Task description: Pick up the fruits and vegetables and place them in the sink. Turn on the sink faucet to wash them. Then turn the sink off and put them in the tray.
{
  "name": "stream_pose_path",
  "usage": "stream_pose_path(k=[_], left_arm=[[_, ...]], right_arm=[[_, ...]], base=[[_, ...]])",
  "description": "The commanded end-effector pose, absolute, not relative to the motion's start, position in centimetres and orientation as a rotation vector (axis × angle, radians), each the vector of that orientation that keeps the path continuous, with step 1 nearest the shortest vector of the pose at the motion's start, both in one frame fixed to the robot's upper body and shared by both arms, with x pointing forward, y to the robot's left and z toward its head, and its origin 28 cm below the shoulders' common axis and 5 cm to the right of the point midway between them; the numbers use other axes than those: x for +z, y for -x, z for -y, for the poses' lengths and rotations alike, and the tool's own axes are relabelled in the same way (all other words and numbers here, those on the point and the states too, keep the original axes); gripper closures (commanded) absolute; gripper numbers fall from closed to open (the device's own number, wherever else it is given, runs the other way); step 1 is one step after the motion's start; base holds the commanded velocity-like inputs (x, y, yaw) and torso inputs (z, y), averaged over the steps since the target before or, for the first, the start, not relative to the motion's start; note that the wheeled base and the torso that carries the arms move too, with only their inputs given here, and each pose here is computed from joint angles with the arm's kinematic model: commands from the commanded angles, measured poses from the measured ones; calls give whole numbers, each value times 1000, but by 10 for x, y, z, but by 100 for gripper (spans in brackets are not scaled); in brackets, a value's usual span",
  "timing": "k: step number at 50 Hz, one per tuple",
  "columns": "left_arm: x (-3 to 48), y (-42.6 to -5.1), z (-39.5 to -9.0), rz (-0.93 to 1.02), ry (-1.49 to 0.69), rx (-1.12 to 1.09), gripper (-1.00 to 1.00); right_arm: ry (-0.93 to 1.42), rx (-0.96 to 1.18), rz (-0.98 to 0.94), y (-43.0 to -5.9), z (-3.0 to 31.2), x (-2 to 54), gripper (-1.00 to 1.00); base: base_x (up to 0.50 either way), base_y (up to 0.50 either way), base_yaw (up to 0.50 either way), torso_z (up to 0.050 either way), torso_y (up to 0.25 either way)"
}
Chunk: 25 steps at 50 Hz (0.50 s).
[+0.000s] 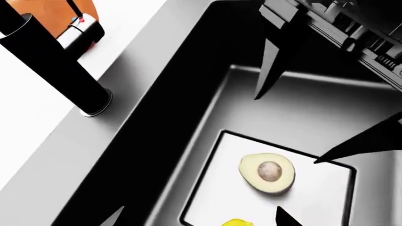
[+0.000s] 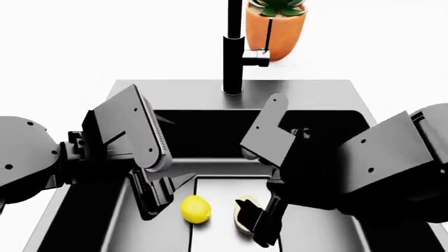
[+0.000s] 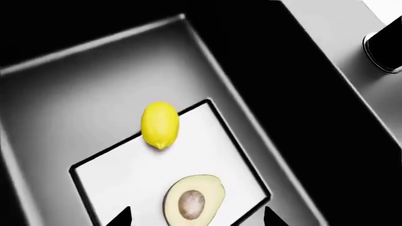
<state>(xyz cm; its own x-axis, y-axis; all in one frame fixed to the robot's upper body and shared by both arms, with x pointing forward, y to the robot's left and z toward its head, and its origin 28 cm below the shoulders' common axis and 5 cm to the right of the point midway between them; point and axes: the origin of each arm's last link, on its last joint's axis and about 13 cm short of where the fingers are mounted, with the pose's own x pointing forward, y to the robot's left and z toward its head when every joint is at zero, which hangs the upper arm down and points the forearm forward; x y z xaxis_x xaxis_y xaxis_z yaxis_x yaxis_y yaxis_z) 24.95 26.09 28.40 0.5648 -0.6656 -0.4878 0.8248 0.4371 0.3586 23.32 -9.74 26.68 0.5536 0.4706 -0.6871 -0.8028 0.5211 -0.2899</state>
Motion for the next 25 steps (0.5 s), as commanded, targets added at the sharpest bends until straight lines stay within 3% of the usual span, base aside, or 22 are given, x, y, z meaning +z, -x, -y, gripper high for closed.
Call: stream_pose_path(k=[1,25], left_arm=[[280,-252,-258,-301,-612,-953,-100],[273,-255,-257,-301,-606,-971,-100]], right_arm=[[543,760,-661,-234,94,252,-100],[326,618,-792,-257,93,211,-100]], base=[[0,0,0,0,0],[0,0,0,0,0]])
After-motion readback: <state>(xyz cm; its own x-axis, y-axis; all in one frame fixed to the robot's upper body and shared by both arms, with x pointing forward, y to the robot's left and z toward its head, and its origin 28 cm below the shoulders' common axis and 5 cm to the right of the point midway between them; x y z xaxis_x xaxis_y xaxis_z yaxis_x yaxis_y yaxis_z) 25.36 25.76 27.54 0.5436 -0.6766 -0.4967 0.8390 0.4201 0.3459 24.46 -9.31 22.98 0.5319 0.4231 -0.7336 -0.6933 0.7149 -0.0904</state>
